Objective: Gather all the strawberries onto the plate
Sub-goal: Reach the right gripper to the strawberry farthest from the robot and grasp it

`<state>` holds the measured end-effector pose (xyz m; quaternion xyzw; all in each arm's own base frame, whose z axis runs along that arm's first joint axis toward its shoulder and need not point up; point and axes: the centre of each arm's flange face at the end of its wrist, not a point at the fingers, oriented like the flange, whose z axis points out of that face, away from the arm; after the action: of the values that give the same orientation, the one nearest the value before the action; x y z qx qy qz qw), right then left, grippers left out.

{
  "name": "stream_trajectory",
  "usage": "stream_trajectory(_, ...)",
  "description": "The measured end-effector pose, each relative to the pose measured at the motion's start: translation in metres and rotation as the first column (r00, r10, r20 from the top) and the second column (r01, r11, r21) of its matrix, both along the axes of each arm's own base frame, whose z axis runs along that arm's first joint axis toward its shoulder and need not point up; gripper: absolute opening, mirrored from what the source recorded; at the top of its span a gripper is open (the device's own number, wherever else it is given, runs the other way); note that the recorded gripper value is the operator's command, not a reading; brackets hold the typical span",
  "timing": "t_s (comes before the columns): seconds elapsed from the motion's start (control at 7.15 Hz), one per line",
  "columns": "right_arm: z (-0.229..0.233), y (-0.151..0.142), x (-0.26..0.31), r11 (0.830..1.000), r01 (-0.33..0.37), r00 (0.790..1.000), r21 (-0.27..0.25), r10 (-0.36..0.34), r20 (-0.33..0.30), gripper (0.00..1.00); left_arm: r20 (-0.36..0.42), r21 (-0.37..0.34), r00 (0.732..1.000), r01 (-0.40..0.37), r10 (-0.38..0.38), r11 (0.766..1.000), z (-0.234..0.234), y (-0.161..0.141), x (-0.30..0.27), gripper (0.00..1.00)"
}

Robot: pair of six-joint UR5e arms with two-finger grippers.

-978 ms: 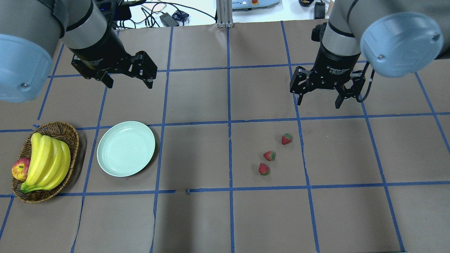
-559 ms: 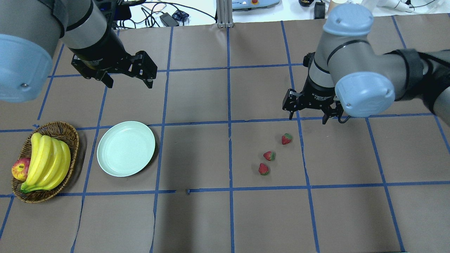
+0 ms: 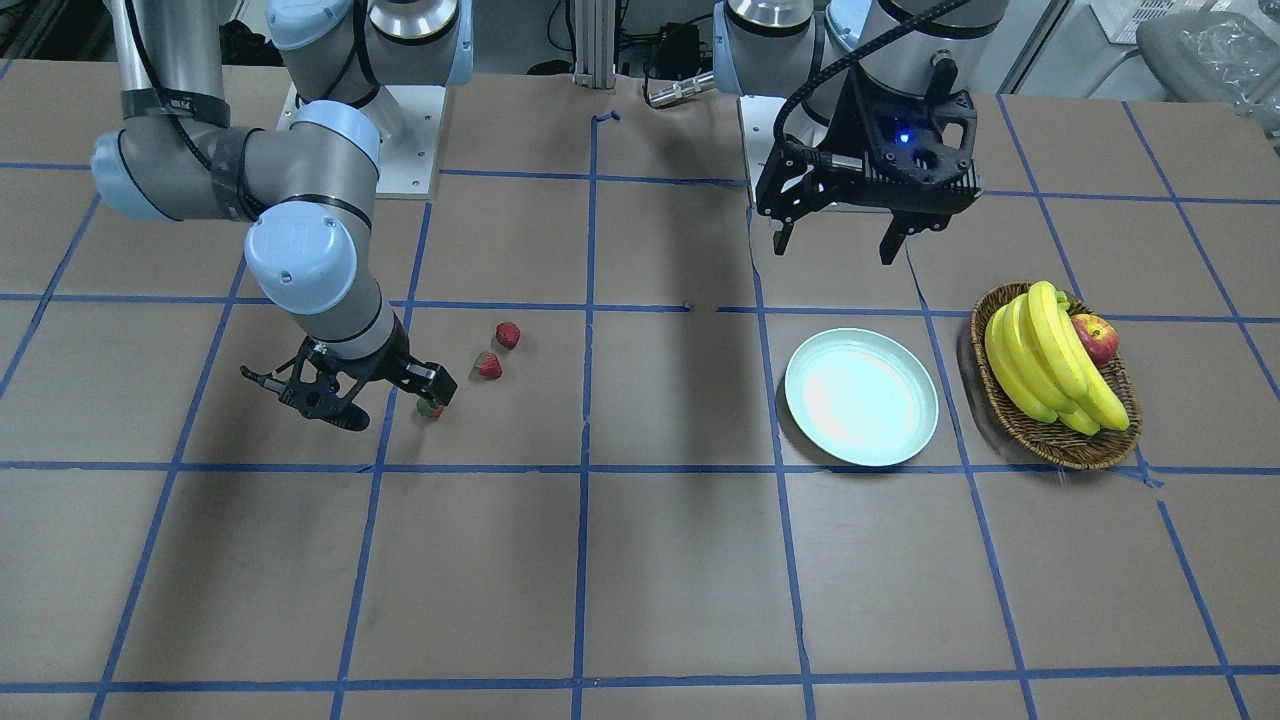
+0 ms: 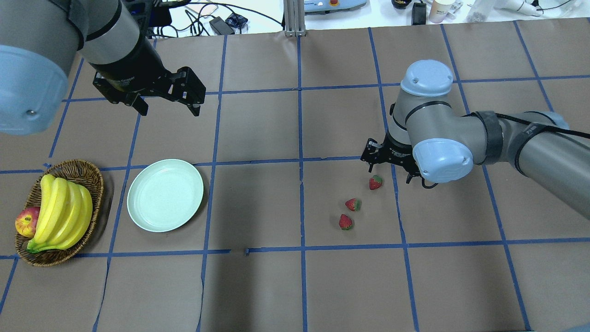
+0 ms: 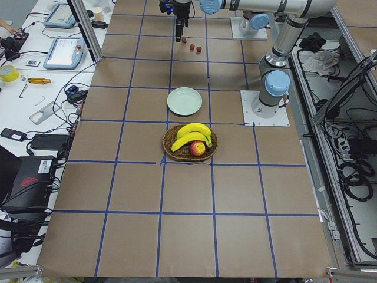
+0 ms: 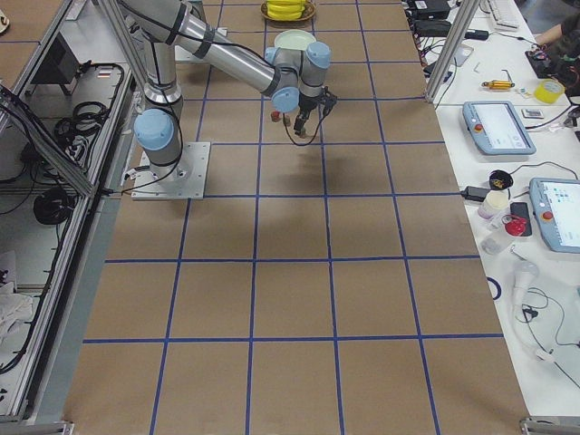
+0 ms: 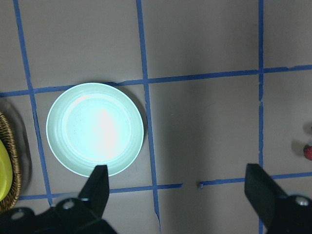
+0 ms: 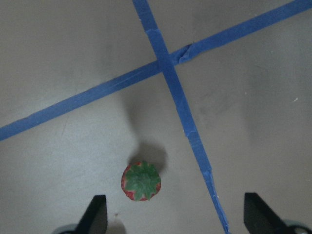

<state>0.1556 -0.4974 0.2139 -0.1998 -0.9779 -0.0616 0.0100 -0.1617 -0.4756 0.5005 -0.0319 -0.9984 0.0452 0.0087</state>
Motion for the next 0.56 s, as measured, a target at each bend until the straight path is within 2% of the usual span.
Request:
stream_trajectory(0.28, -0.016, -0.005, 0.007, 0.999, 0.034, 0.999, 0.005, -0.034, 0.003, 1.00, 0.001, 0.000, 1.000, 0.000, 0.000, 1.000, 0.000, 0.000, 0.000, 1.00)
stream_trajectory(0.42, -0.022, -0.006, 0.009, 0.999, 0.042, 0.999, 0.010, -0.042, 0.013, 0.90, 0.002, 0.000, 1.000, 0.000, 0.000, 1.000, 0.000, 0.001, 0.001, 1.00)
stream_trajectory(0.56, -0.025, -0.005, 0.010, 0.999, 0.045, 0.999, 0.015, -0.045, 0.018, 0.46, 0.002, 0.000, 1.000, 0.000, 0.000, 1.000, 0.000, 0.001, 0.001, 1.00)
